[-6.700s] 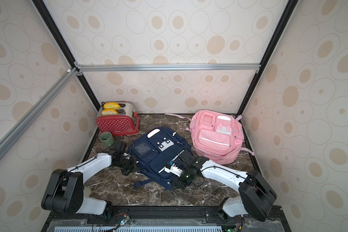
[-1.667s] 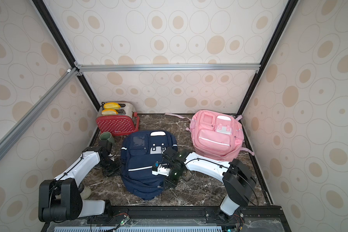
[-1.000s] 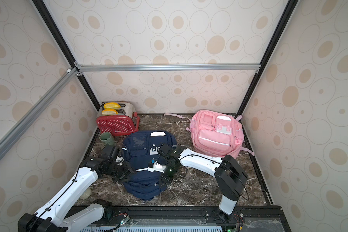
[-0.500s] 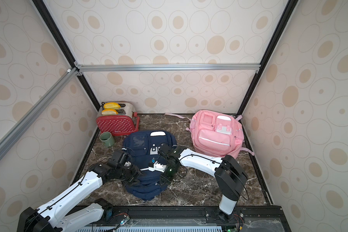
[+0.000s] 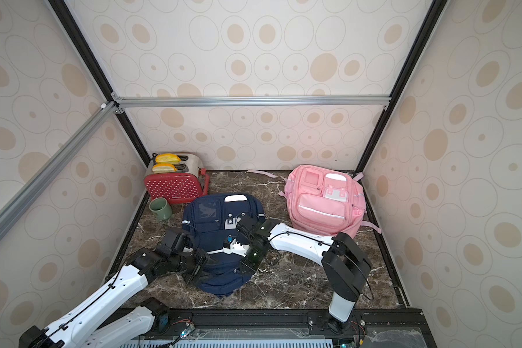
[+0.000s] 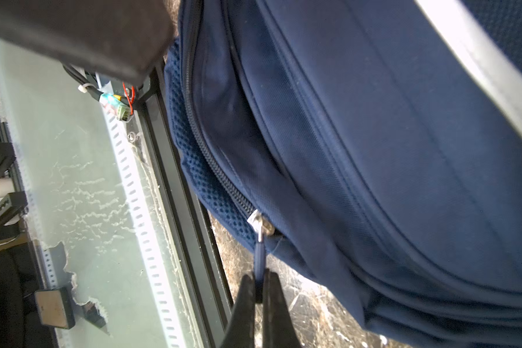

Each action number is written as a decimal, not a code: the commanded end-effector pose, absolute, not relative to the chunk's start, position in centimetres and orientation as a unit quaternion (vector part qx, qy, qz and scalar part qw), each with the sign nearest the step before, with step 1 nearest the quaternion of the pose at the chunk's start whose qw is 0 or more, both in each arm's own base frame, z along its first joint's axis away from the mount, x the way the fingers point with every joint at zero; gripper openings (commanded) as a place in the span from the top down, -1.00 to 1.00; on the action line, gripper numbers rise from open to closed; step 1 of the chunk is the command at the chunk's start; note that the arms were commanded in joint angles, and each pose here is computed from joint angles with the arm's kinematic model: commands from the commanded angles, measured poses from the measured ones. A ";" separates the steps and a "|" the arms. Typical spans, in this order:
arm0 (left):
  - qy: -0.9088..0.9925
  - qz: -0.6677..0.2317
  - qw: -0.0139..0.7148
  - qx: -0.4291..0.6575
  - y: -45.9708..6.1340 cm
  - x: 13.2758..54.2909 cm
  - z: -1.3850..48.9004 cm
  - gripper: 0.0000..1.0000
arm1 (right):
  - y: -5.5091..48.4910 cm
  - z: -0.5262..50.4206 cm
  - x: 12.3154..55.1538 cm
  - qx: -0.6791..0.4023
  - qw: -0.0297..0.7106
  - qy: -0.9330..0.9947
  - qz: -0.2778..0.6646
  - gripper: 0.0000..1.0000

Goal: Zip up the backpack
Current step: Zip the zipper on the backpack.

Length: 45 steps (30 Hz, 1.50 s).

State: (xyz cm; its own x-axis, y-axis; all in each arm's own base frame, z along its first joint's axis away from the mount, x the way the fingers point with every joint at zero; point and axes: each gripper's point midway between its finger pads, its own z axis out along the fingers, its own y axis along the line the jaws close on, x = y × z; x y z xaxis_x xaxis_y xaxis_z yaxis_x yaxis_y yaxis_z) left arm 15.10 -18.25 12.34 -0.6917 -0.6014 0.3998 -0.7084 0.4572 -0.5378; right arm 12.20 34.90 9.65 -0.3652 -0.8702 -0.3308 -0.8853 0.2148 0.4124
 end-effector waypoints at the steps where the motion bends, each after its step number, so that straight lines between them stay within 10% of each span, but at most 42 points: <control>1: -0.836 0.348 0.110 0.408 -18.8 14.1 11.5 -0.15 | 36.0 10.6 13.8 -0.569 0.058 0.774 0.271 1.00; 18: -0.821 0.347 0.088 0.444 -19.2 15.2 8.5 -0.09 | 35.0 11.4 12.1 -0.584 0.050 0.759 0.284 1.00; 25: -0.828 0.331 0.086 0.445 -19.1 15.3 7.0 0.22 | 34.3 12.1 11.1 -0.598 0.049 0.747 0.285 1.00; 31: -0.835 0.323 0.076 0.438 -18.7 15.4 6.1 1.00 | 33.1 11.5 10.1 -0.602 0.034 0.747 0.282 1.00; 45: -0.847 0.313 0.054 0.426 -17.5 14.8 5.9 1.00 | 27.1 7.4 10.2 -0.622 -0.002 0.765 0.167 1.00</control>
